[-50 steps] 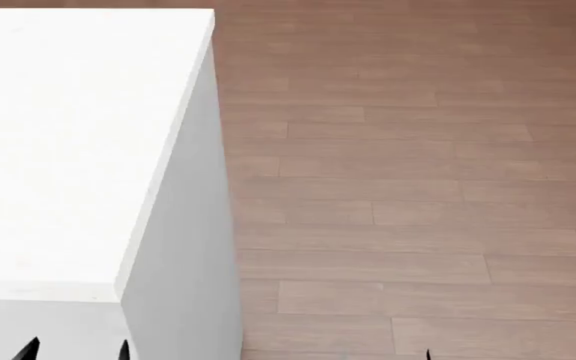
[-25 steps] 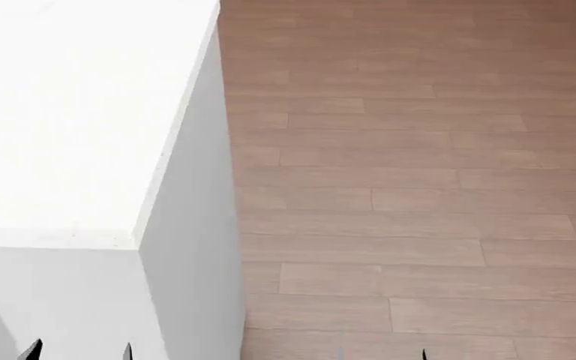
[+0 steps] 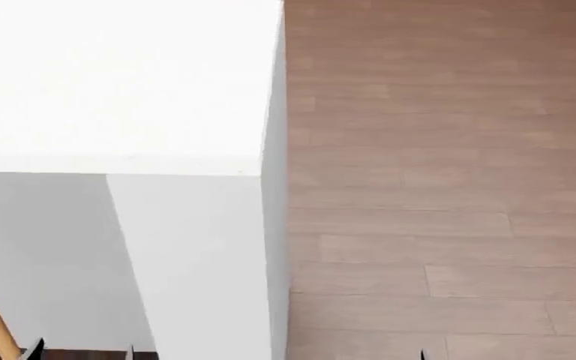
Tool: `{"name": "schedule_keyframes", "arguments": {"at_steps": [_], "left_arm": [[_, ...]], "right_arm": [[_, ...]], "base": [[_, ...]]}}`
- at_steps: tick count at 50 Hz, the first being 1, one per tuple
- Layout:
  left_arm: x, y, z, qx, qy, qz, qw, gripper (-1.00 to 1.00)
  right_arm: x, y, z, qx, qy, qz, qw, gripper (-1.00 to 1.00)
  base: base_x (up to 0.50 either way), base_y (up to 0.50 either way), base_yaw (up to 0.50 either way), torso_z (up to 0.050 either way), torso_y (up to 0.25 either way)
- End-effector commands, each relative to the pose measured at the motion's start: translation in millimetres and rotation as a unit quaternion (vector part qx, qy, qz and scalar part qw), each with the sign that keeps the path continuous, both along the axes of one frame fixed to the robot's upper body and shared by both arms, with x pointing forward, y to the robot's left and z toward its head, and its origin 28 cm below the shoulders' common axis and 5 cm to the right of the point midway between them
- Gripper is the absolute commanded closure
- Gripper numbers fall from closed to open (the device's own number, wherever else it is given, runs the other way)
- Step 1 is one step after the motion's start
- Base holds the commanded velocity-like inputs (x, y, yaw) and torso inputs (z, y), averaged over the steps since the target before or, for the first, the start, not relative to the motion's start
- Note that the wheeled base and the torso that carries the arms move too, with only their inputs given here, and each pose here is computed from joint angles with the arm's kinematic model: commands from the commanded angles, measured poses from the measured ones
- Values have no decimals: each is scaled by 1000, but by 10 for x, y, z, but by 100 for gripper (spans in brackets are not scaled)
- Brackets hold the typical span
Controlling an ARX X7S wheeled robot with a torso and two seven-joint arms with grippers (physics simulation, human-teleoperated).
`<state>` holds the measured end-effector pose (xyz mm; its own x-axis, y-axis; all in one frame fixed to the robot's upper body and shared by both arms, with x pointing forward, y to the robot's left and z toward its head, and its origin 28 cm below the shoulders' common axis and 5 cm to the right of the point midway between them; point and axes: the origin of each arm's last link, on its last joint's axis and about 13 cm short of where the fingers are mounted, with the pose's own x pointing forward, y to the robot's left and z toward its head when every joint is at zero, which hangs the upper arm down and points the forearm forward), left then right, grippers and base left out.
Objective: Place the cup inside the bowl on the dining table and move the bowl to any counter.
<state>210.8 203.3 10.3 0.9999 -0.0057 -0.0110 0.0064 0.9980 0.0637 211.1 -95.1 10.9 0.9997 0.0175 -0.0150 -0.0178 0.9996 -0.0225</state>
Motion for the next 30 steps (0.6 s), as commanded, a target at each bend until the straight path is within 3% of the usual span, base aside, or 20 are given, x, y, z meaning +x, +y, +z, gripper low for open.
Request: {"name": "schedule_keyframes", "arguments": {"at_steps": [1,30], "left_arm": [[2,9,-3,3,0,-2,1000,-100],[-37,38,-6,5,-1,-4,1000,-100]], "right_arm": [[-2,1,0,-4,1,-1,1000,-100],[10,3,6,-21,5,2,1000,-100]], "base": [[-340,500,0,0,0],[-328,500,0,0,0]]}}
